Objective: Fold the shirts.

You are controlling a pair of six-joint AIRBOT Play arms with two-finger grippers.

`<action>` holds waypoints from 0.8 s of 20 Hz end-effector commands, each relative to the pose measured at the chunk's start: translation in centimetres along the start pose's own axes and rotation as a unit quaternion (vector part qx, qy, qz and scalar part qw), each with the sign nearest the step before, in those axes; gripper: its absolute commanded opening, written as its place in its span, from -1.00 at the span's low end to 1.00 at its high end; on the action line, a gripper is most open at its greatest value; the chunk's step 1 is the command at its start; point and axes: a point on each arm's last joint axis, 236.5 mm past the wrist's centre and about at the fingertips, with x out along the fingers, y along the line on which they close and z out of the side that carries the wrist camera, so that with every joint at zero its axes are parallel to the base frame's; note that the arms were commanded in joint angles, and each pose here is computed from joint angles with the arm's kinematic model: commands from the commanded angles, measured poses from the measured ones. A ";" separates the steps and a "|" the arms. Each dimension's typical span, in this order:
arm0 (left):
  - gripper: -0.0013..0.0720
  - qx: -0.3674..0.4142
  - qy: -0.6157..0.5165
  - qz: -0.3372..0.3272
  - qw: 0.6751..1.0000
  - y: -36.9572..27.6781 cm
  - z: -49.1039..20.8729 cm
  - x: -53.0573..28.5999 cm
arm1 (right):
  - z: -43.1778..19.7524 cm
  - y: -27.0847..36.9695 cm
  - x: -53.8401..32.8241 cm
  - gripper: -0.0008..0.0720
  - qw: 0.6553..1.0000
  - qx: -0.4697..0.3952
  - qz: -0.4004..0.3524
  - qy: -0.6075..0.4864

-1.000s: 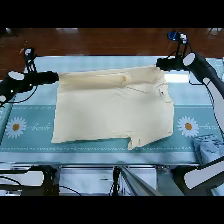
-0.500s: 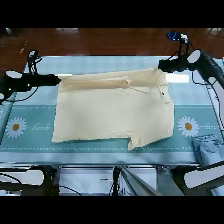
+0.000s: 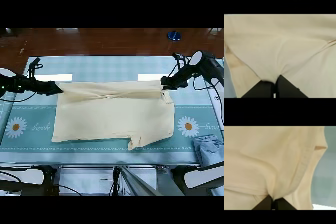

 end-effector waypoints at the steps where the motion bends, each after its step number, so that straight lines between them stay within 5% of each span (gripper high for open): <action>1: -0.89 -0.019 0.047 -0.014 0.999 0.0 -2.1 1.2 | -0.3 -0.3 2.1 -0.90 1.000 0.005 -0.001 0.013; 8: -0.88 -0.019 0.055 -0.003 0.998 1.1 -2.5 1.2 | 0.3 -1.7 2.4 -0.89 1.000 -0.005 -0.029 0.003; 9: -0.78 -0.019 0.057 -0.006 0.998 0.9 -2.6 1.2 | 0.3 -1.7 2.4 -0.72 1.000 -0.005 -0.029 0.003; 10: -0.44 -0.017 0.061 -0.011 0.998 0.7 -2.5 0.7 | 0.1 -1.8 2.2 -0.32 0.999 -0.007 -0.030 0.007; 11: -0.39 -0.014 0.062 -0.018 0.998 0.4 -2.2 -0.3 | -0.5 -2.3 1.8 -0.09 0.999 -0.019 -0.039 0.019; 16: -0.29 -0.028 0.019 0.020 0.999 1.9 -1.2 -10.9 | -4.6 -6.8 -7.0 0.36 0.990 -0.042 -0.123 0.058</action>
